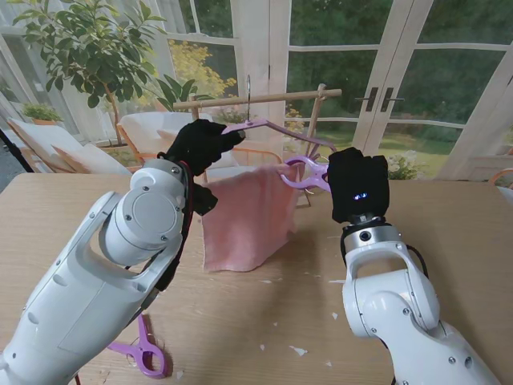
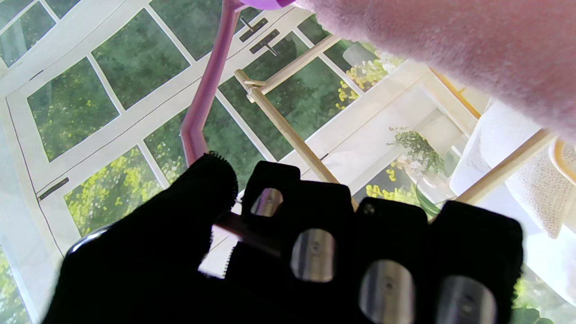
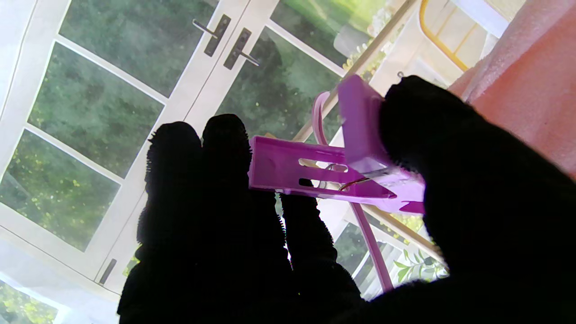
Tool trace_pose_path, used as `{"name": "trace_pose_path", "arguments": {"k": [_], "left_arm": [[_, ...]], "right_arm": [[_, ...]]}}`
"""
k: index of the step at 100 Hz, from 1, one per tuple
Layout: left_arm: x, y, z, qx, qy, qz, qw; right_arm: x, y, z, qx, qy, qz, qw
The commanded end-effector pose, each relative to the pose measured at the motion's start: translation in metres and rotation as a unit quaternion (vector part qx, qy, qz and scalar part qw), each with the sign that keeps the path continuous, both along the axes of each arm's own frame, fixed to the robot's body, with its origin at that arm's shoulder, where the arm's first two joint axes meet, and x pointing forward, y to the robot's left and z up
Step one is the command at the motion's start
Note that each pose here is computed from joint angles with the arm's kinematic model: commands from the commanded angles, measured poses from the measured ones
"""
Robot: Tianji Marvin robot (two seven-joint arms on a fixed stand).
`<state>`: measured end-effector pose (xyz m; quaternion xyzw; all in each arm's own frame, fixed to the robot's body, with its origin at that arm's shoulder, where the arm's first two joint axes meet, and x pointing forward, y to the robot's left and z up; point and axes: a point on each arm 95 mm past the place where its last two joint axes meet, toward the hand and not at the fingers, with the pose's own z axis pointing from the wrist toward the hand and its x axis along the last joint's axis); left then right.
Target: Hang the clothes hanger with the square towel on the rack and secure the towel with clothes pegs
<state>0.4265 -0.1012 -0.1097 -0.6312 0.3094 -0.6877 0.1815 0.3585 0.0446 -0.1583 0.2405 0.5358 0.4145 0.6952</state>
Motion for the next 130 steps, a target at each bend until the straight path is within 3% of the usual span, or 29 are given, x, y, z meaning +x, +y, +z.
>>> {"name": "trace_pose_path", "arguments": {"k": [1,63,130], "left_arm": [[-0.003,-0.004,0.005,-0.003,-0.001,-0.009,1.0000],[-0.009,-0.009,0.008,-0.002,0.001,-0.027,0.9996],[-0.022,-0.018,0.013,-0.005,-0.002,-0.042,0.9991]], "right_arm": [[0.001,0.001,-0.002,-0.003,0.010,-0.002,0.9999],[0.009,0.010,0.001,-0.041,-0.021,0.000,0.9989],[0.018,0.009,-0.007,-0.061,0.019,-0.009,0.9979]]}}
